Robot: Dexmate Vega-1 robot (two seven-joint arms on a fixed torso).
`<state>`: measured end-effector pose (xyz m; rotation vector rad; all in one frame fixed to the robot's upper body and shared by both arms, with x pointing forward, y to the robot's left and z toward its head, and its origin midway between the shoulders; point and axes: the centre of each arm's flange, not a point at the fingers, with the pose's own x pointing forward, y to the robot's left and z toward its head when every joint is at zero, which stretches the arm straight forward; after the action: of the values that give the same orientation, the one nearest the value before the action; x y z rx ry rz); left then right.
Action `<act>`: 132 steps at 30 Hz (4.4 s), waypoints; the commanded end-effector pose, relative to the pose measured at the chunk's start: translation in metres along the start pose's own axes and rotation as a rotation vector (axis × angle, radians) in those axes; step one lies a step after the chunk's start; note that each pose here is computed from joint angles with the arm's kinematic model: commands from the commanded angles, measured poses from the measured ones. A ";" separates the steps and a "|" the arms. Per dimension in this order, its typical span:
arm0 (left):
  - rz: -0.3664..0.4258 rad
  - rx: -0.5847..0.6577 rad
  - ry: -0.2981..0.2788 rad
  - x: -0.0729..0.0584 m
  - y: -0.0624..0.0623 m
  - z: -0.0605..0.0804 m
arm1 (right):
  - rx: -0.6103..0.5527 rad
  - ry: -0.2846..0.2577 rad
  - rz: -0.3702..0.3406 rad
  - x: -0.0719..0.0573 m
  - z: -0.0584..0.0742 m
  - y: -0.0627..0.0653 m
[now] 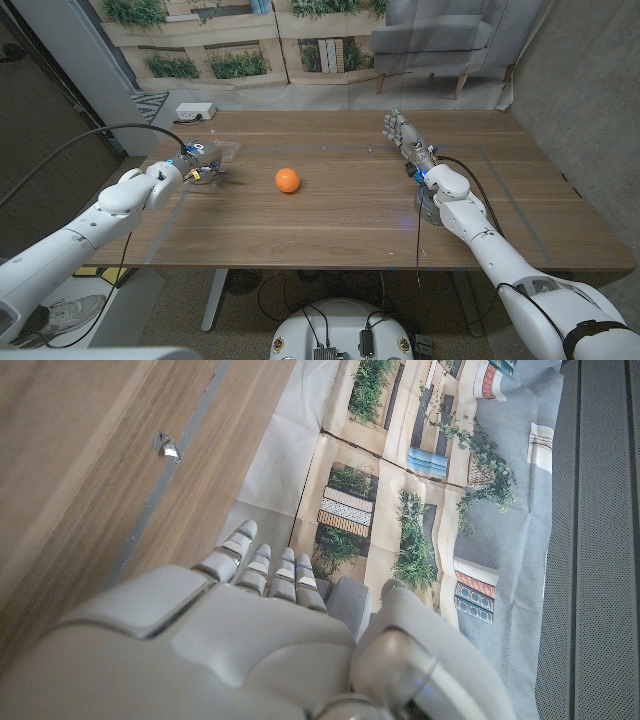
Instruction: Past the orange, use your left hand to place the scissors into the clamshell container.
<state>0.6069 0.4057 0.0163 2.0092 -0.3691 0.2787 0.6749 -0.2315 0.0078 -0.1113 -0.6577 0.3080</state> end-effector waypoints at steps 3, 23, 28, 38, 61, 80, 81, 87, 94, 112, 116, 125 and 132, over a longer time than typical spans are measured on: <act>-0.035 -0.011 0.004 -0.003 0.000 0.000 | -0.006 -0.003 0.004 -0.001 0.002 0.001; -0.060 0.039 -0.007 -0.011 0.009 0.002 | -0.012 -0.006 0.006 -0.003 0.005 0.003; -0.037 0.024 -0.005 -0.015 0.012 0.001 | -0.008 -0.008 0.004 -0.003 0.005 0.004; 0.021 -0.038 -0.023 -0.025 0.021 -0.002 | -0.012 -0.005 0.007 -0.006 0.005 0.006; 0.242 -0.112 -0.016 -0.048 0.035 -0.003 | -0.004 -0.013 0.006 -0.011 0.007 0.008; 0.396 -0.187 -0.015 -0.060 0.043 -0.004 | -0.016 -0.014 0.013 -0.010 0.008 0.008; 0.397 -0.197 -0.014 -0.060 0.043 -0.004 | -0.015 -0.012 0.013 -0.010 0.008 0.008; 0.454 -0.270 -0.014 -0.063 0.048 -0.006 | -0.019 -0.009 0.020 -0.009 0.008 0.009; 0.471 -0.306 -0.019 -0.065 0.056 -0.006 | -0.023 -0.007 0.026 -0.007 0.009 0.012; 0.476 -0.490 -0.071 -0.060 0.062 -0.006 | -0.038 0.003 0.027 -0.008 0.012 0.025; 0.530 -0.595 -0.078 -0.061 0.061 -0.010 | -0.048 0.007 0.027 -0.008 0.013 0.027; 0.569 -0.789 -0.112 -0.061 0.059 -0.011 | -0.077 -0.003 0.022 -0.010 0.022 0.031; 0.586 -0.908 -0.148 -0.058 0.055 -0.012 | -0.094 -0.002 -0.002 -0.014 0.027 0.031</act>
<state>0.5297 0.3995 0.0481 1.1914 -0.9336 0.3254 0.6487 -0.2068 0.0117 -0.1823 -0.6683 0.3053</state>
